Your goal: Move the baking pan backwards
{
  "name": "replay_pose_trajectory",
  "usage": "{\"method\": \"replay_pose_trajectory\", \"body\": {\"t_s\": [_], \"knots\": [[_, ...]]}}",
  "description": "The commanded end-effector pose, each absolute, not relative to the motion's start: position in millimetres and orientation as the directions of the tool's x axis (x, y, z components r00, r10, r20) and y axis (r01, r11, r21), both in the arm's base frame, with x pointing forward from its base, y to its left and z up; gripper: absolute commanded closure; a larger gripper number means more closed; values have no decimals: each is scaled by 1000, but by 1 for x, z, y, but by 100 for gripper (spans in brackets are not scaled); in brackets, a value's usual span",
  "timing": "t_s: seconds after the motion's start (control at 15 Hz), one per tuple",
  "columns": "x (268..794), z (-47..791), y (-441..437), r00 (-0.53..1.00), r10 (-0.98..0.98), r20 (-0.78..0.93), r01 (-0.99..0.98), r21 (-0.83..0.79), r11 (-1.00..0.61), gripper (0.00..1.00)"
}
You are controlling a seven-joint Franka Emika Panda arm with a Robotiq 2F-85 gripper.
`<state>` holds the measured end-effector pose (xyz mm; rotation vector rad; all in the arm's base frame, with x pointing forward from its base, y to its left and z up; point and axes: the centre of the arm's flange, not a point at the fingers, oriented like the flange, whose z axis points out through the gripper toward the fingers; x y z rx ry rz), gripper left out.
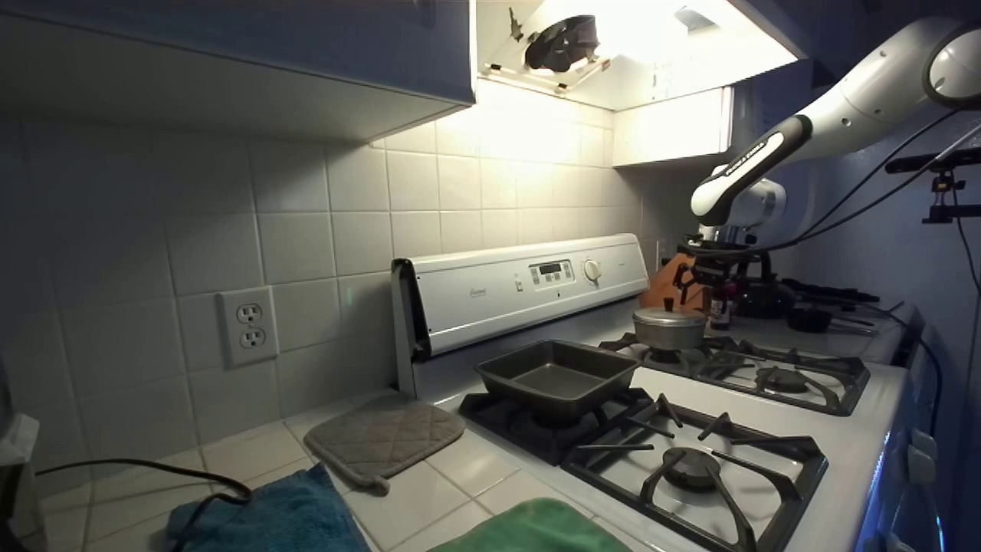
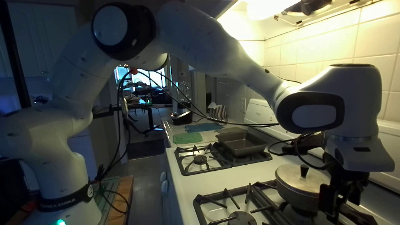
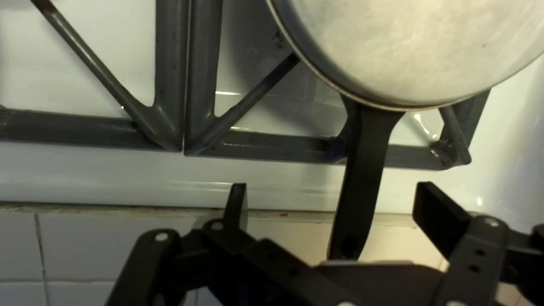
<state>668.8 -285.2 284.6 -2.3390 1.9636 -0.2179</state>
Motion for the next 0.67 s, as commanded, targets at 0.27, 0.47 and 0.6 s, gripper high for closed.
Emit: {"method": "replay_pose_trajectory", "body": {"t_s": [0.27,0.47,0.6], "knots": [[697,260,-276,101,-995,-10,-974,-206,-97,0],[702,254,-274,93,-995,-45,-974,-212,-81,0],[705,251,-273,87,-994,-69,-974,-216,-70,0]]}}
